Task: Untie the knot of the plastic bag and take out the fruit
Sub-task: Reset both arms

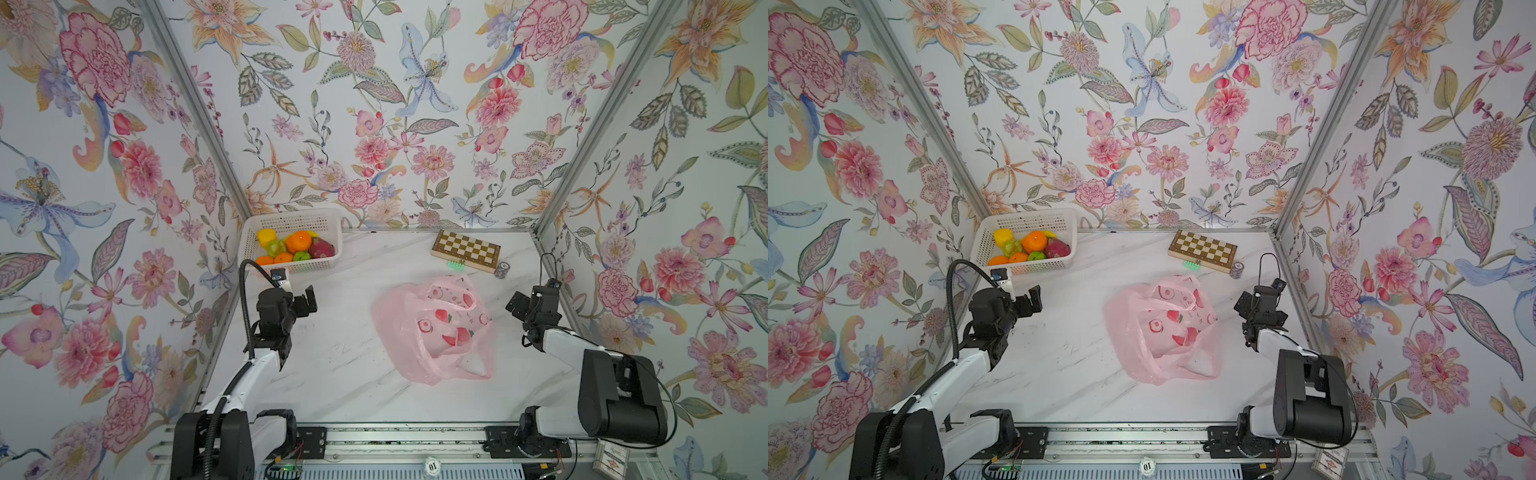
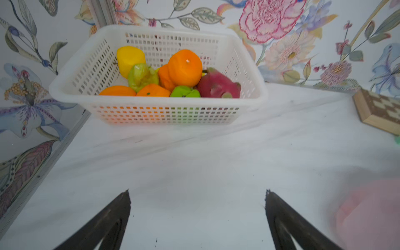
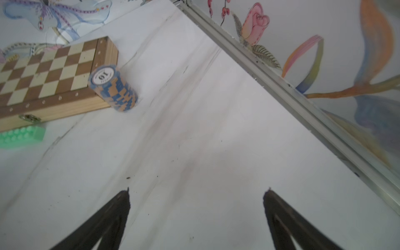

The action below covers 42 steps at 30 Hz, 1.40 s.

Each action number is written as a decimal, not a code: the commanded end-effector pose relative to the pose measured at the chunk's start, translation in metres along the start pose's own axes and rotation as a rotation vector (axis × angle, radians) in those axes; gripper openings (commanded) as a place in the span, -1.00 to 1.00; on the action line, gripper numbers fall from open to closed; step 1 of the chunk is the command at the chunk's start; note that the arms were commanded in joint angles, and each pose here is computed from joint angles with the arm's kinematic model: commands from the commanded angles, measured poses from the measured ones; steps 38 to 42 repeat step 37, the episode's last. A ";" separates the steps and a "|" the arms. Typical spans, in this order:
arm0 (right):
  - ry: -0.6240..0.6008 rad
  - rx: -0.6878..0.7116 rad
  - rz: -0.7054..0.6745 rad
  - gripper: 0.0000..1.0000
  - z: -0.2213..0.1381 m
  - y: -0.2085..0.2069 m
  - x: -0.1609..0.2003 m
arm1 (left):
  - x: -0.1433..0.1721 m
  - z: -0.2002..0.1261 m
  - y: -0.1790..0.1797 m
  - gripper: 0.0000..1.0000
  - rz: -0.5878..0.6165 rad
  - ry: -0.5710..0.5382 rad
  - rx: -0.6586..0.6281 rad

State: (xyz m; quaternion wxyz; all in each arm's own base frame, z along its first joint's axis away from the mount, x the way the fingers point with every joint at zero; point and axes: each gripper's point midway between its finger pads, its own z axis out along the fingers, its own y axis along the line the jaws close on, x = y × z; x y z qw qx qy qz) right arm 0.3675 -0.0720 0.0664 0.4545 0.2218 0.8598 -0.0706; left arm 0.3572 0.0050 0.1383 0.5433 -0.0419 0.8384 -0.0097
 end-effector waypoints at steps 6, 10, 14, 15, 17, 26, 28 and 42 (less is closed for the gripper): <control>-0.371 -0.155 -0.109 0.98 -0.025 0.024 -0.031 | -0.014 0.031 0.014 0.98 0.057 -0.230 0.003; -0.344 -0.240 -0.143 0.98 -0.022 0.036 -0.027 | -0.002 0.049 0.011 0.98 0.089 -0.139 0.002; -0.368 -0.152 -0.086 0.98 -0.019 0.020 -0.035 | -0.002 0.029 0.012 0.98 0.082 -0.297 -0.016; -0.380 -0.143 -0.088 0.98 -0.019 0.021 -0.036 | 0.007 0.028 0.016 0.98 0.070 -0.296 -0.031; -0.369 -0.143 -0.092 0.98 -0.019 0.021 -0.034 | 0.014 0.039 0.020 0.98 0.065 -0.218 -0.054; -0.371 -0.141 -0.093 0.98 -0.018 0.022 -0.034 | 0.007 0.035 0.020 0.98 0.073 -0.256 -0.077; -0.368 -0.143 -0.092 0.98 -0.017 0.022 -0.035 | 0.007 0.035 0.020 0.98 0.073 -0.255 -0.077; -0.370 -0.153 -0.087 0.98 -0.019 0.021 -0.034 | 0.006 0.035 0.020 0.98 0.074 -0.256 -0.076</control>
